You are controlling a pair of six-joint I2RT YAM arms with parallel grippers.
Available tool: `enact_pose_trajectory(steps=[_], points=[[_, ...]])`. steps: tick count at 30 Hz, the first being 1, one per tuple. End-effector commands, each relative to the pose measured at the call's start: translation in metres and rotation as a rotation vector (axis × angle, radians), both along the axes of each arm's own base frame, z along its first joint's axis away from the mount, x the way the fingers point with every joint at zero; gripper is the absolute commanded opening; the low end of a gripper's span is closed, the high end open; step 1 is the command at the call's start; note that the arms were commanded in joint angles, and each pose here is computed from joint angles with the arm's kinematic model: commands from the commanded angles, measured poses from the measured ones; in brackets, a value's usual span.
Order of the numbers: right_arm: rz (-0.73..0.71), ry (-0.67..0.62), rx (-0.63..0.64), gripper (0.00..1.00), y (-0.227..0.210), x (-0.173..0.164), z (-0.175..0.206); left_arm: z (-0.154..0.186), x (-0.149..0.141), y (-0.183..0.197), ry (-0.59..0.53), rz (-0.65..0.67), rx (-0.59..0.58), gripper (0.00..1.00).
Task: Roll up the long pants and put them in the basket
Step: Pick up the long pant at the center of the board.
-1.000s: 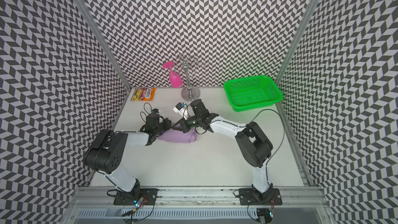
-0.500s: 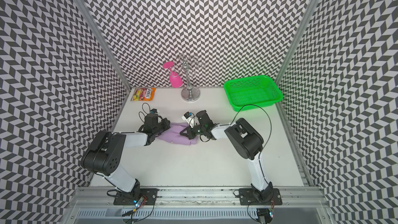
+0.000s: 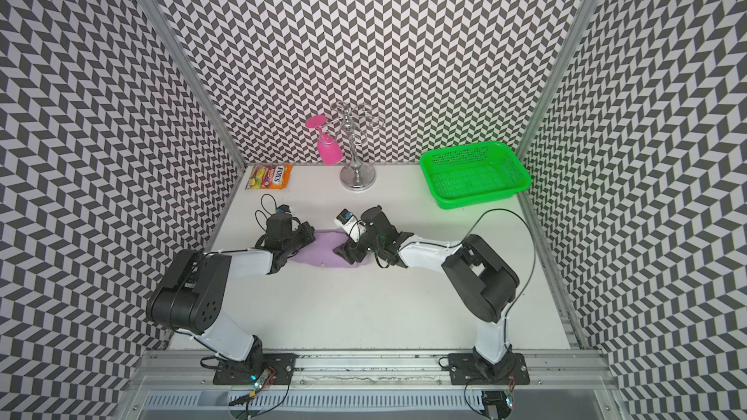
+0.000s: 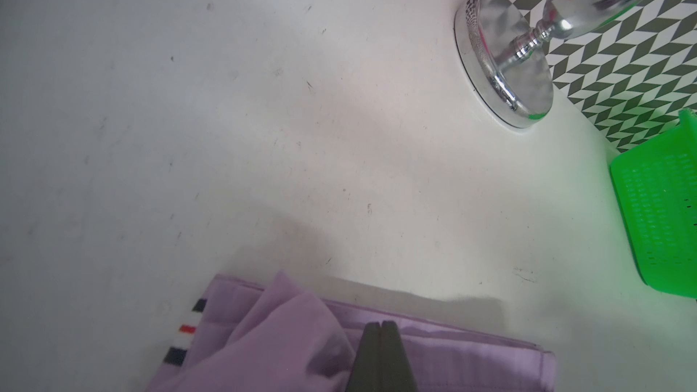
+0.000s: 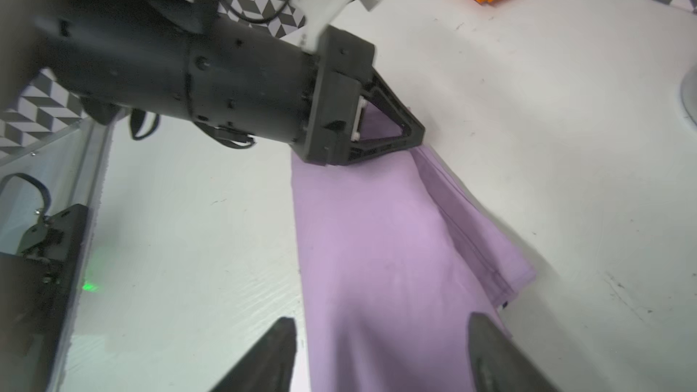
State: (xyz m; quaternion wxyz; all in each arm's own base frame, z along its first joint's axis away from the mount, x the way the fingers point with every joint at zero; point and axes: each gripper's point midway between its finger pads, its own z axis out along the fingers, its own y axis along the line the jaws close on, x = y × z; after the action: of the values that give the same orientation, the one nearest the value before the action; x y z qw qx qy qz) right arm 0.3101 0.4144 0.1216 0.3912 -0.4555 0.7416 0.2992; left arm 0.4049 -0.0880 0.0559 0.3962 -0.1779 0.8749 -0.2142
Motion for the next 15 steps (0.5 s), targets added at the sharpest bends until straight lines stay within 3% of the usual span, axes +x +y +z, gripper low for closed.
enact_pose_trajectory(steps=[1, 6, 15], points=[[0.051, -0.185, -0.156, 0.91, 0.005, 0.001, -0.001, -0.02, -0.017, 0.013, 0.082, 0.022, 0.051, 0.0], [0.137, -0.204, -0.354, 1.0, 0.021, 0.014, -0.027, -0.017, -0.016, 0.014, 0.075, 0.016, 0.06, 0.0], [0.248, -0.151, -0.557, 1.0, 0.027, 0.026, -0.086, -0.013, -0.015, 0.01, 0.066, 0.009, 0.042, 0.0]])
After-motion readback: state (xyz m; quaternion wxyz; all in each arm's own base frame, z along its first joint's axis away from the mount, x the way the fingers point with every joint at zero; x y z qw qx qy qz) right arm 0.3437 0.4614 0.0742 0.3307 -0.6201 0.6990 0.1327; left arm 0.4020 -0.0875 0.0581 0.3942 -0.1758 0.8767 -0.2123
